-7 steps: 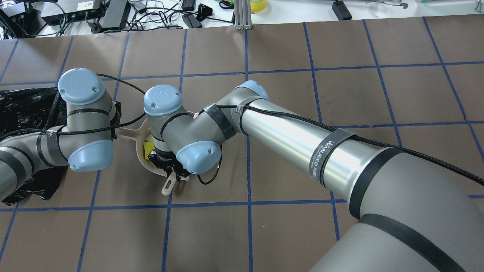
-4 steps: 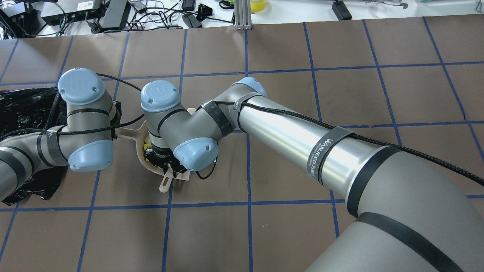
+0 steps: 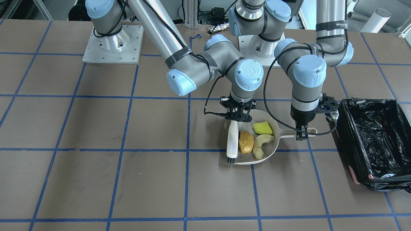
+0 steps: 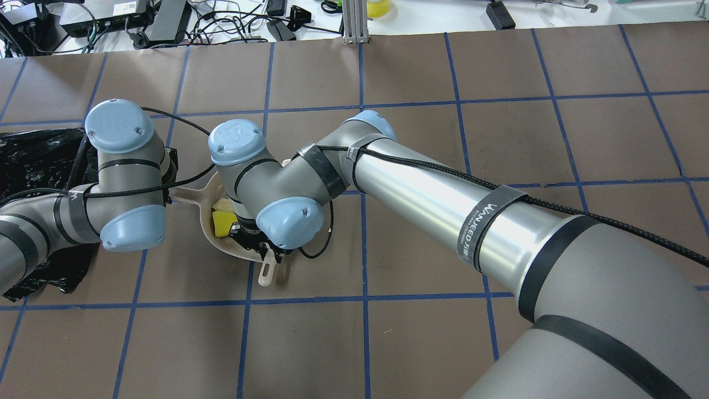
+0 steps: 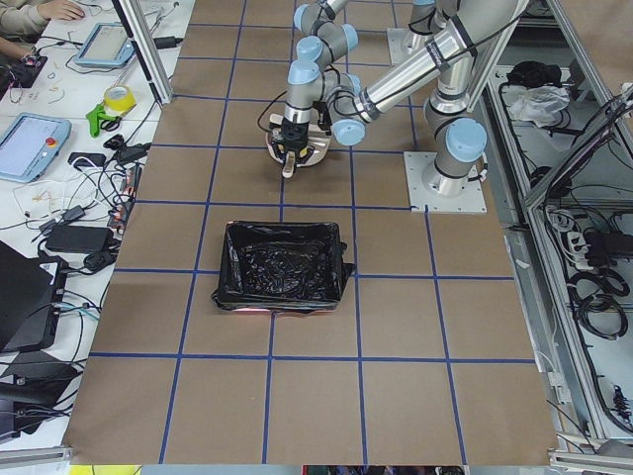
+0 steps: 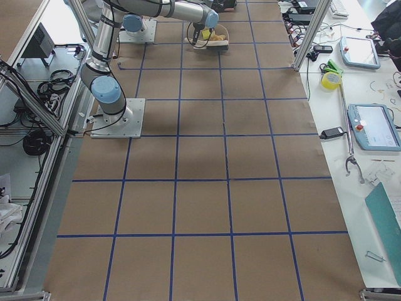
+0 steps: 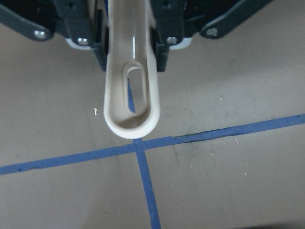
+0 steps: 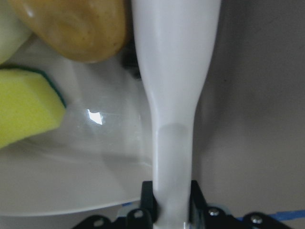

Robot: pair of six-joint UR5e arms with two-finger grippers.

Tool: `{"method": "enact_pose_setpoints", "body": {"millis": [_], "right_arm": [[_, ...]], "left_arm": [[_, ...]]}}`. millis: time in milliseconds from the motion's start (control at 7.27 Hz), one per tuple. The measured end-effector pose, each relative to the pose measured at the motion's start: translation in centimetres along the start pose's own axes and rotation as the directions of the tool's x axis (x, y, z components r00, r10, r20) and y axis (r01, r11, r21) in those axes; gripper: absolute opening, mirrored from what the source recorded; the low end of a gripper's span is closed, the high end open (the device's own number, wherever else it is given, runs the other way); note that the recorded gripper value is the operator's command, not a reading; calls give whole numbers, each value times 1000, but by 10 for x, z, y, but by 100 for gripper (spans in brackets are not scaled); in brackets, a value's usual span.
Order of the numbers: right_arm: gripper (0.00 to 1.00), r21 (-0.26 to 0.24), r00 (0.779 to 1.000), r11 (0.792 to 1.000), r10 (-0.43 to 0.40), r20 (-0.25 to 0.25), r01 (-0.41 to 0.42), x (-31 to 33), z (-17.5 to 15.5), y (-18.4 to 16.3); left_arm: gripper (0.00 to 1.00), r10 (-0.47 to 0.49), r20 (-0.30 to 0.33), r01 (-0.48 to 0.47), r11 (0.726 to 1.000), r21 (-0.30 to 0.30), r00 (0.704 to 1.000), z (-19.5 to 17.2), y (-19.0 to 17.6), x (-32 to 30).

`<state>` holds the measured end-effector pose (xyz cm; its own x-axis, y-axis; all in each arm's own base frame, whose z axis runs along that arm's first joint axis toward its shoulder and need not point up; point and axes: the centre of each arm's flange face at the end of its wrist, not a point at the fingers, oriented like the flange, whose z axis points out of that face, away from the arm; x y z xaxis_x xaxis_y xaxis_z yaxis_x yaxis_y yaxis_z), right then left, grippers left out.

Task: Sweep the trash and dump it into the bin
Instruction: 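Sweep the yellow potato into the dustpan with the brush, then lift the dustpan over the bin with the left gripper while right gripper withdraws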

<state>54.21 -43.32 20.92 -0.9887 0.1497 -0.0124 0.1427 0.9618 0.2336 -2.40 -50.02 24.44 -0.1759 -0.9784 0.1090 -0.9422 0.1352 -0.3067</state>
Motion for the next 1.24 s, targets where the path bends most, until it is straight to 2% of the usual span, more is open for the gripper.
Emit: {"method": "enact_pose_setpoints", "body": {"millis": [688, 826, 963, 1239], "right_arm": [[13, -1, 999, 1000, -5, -54, 5, 21, -13, -8], [13, 8, 997, 1000, -14, -80, 15, 44, -36, -19], [13, -4, 995, 1000, -29, -98, 29, 81, -65, -37], [13, -57, 992, 996, -70, -104, 65, 178, -115, -85]], "left_arm": [[0, 0, -8, 0, 1000, -22, 1000, 1, 2, 2], [0, 0, -10, 0, 1000, -25, 1000, 0, 2, 2], [0, 0, -11, 0, 1000, -27, 1000, 0, 2, 3], [0, -1, -17, 1, 999, -38, 1000, -3, 1, 5]]}}
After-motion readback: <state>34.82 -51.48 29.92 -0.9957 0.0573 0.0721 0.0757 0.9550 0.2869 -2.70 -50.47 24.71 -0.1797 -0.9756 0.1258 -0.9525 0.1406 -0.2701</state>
